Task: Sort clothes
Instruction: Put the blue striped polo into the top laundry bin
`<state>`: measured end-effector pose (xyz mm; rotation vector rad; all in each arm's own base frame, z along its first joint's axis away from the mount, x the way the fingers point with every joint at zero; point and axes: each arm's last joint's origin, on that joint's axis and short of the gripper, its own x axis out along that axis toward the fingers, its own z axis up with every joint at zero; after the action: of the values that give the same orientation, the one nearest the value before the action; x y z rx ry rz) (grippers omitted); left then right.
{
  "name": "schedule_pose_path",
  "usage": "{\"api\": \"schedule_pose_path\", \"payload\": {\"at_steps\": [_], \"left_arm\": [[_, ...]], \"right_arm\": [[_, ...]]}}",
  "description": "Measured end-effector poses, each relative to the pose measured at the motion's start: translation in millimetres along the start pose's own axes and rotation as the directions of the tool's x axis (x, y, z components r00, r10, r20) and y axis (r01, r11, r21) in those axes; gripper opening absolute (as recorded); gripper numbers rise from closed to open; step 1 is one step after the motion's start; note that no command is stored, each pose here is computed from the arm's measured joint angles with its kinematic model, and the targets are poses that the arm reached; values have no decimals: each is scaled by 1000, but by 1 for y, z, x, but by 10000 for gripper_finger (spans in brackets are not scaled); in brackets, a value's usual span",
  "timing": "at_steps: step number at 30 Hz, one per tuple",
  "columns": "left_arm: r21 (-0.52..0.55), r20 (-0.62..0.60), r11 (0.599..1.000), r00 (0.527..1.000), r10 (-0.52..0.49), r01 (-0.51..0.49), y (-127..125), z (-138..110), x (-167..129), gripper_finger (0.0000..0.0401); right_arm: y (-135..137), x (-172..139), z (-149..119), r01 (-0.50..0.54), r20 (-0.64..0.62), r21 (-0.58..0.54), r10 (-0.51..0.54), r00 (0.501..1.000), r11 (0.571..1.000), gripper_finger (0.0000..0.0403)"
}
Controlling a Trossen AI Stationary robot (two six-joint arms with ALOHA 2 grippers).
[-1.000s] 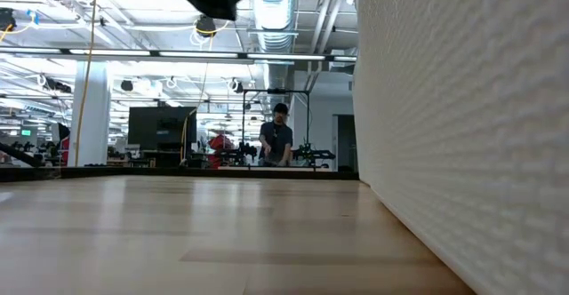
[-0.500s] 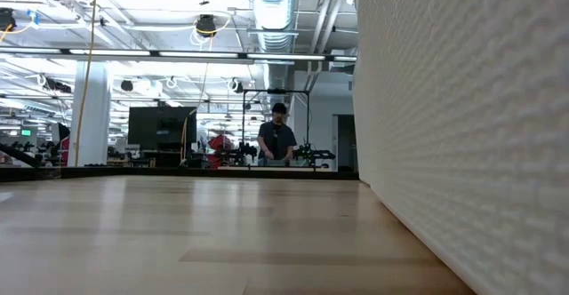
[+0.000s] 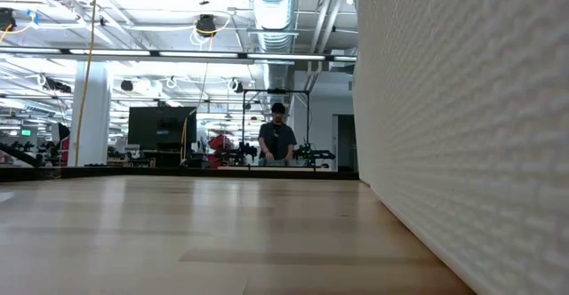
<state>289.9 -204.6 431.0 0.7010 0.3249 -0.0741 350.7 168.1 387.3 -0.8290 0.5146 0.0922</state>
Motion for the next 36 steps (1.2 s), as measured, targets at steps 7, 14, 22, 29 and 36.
{"api": "schedule_pose_path", "payload": {"at_steps": [7, 14, 22, 29, 36], "left_arm": [[-137, -62, 988, 996, 60, -68, 15, -6, -29, 214], [-228, -86, 972, 996, 33, -52, 20, -12, -52, 248], [-227, -218, 973, 976, -8, -42, 8, -28, -65, 249], [-324, -365, 943, 930, -52, -74, -1, -46, -78, 250], [-385, -411, 919, 907, -93, -80, -14, -52, -90, 250]], "right_arm": [[-20, -27, -6, 137, -56, 15, -136, 989, 990, 36], [-39, -62, -9, 218, -40, 67, -216, 976, 974, 36], [-56, -103, -20, 313, -74, 111, -306, 949, 943, 36], [-72, -139, -42, 364, -128, 203, -344, 930, 909, 36], [-84, -163, -74, 393, -237, 290, -332, 913, 873, 36]]}}
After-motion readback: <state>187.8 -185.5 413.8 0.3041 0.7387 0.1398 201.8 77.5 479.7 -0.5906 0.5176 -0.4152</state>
